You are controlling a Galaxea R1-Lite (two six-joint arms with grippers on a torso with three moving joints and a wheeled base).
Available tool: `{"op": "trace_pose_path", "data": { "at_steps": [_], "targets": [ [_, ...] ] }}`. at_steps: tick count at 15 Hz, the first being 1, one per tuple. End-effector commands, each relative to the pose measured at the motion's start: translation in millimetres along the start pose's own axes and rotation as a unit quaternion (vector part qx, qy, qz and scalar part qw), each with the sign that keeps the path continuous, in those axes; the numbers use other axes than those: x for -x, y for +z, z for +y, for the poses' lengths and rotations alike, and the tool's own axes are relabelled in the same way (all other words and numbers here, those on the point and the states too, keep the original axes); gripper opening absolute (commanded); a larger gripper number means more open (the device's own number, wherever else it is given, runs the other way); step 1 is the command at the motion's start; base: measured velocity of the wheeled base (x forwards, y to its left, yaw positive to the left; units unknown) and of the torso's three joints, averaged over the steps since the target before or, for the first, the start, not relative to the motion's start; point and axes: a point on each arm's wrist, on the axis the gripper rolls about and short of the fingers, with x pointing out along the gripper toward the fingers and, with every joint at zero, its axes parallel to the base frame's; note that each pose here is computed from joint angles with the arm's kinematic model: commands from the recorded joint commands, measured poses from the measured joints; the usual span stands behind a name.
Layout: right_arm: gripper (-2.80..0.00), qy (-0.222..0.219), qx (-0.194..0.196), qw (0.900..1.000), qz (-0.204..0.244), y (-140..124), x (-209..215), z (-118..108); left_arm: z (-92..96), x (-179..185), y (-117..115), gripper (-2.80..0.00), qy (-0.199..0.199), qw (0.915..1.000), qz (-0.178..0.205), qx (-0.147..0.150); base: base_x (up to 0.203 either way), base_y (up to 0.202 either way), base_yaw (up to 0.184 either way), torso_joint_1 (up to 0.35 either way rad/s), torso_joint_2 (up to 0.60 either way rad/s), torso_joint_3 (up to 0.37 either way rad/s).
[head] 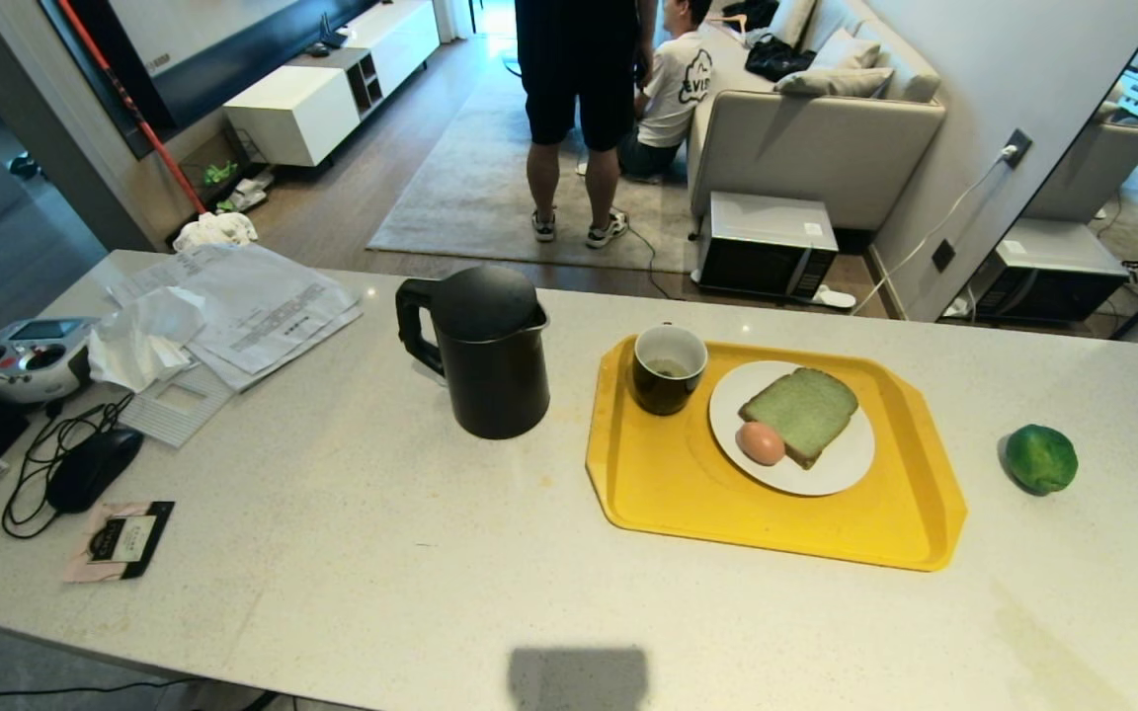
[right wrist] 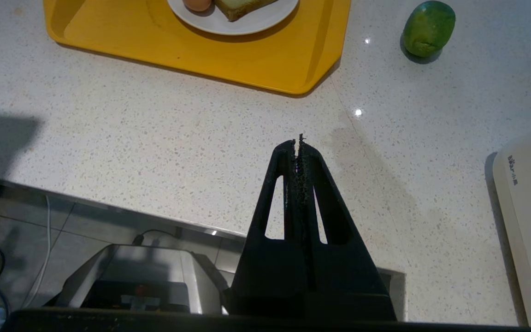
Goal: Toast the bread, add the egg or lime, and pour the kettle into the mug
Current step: Pick up the kettle
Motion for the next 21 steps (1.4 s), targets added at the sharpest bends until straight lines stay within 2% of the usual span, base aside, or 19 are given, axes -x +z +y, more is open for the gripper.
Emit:
{"op": "trace_pose_path", "data": {
  "at_steps": [1, 4, 5, 6, 7, 9, 10, 12, 15, 17, 18, 20, 21],
  "targets": [
    [-2.8, 0.0, 0.0, 1.0, 0.002, 0, 0, 0, 0.0, 0, 0, -2.8, 0.0, 1.0, 0.001, 0.0, 0.0, 0.0, 0.0, 0.0, 0.0, 0.0],
    [-2.8, 0.0, 0.0, 1.0, 0.001, 0, 0, 0, 0.0, 0, 2, -2.8, 0.001, 1.0, -0.004, -0.005, 0.0, 0.0, 0.0, 0.0, 0.0, 0.0],
    [-2.8, 0.0, 0.0, 1.0, 0.002, 0, 0, 0, 0.0, 3, 11, -2.8, 0.0, 0.9998, -0.017, -0.006, 0.0, 0.0, 0.0, 0.0, 0.0, 0.0],
    [-2.8, 0.0, 0.0, 1.0, 0.002, 0, 0, 0, 0.0, 5, 26, -2.8, -0.001, 0.9997, -0.025, -0.007, 0.0, 0.0, 0.0, 0.0, 0.0, 0.0],
    [-2.8, 0.0, 0.0, 1.0, 0.001, 0, 0, 0, 0.1, 4, 42, -2.8, -0.001, 0.9998, -0.016, -0.007, 0.0, 0.0, 0.0, 0.0, 0.0, 0.0],
    [-2.8, 0.0, 0.0, 1.0, 0.002, 0, 0, 0, 0.6, -8, 92, -2.8, 0.006, 1.0, 0.001, -0.007, 0.0, 0.0, 0.0, 0.0, 0.0, 0.0],
    [-2.8, 0.0, 0.0, 1.0, 0.002, 0, 0, 0, 0.9, -19, 120, -2.8, 0.011, 0.9999, 0.007, -0.007, 0.0, 0.0, 0.0, 0.0, 0.0, 0.0],
    [-2.8, 0.0, 0.0, 1.0, 0.001, 0, 0, 0, 1.5, -50, 162, -2.8, 0.023, 0.9993, 0.027, -0.008, 0.0, 0.0, 0.0, 0.0, 0.0, 0.0],
    [-2.8, 0.0, 0.0, 1.0, 0.002, 0, 0, 0, 2.7, -103, 198, -2.8, 0.04, 0.9978, 0.051, -0.013, 0.0, 0.0, 0.0, 0.0, 0.0, 0.0],
    [-2.8, 0.0, 0.0, 1.0, 0.002, 0, 0, 0, 6.5, -136, 203, -2.8, 0.041, 0.9983, 0.038, -0.016, 0.0, 0.0, 0.0, 0.0, 0.0, 0.0],
    [-2.8, 0.0, 0.0, 1.0, 0.002, 0, 0, 0, 11.4, -153, 198, -2.8, 0.033, 0.9989, 0.03, -0.016, 0.0, 0.0, 0.0, 0.0, 0.0, 0.0],
    [-2.8, 0.0, 0.0, 1.0, 0.002, 0, 0, 0, 28.6, -188, 175, -2.8, 0.014, 0.9996, 0.021, -0.017, 0.0, 0.0, 0.0, 0.0, 0.0, 0.0],
    [-2.8, 0.0, 0.0, 1.0, 0.002, 0, 0, 0, 35.7, -204, 159, -2.8, -0.008, 0.9995, 0.025, -0.016, 0.0, 0.0, 0.0, 0.0, 0.0, 0.0]
  ]
}}
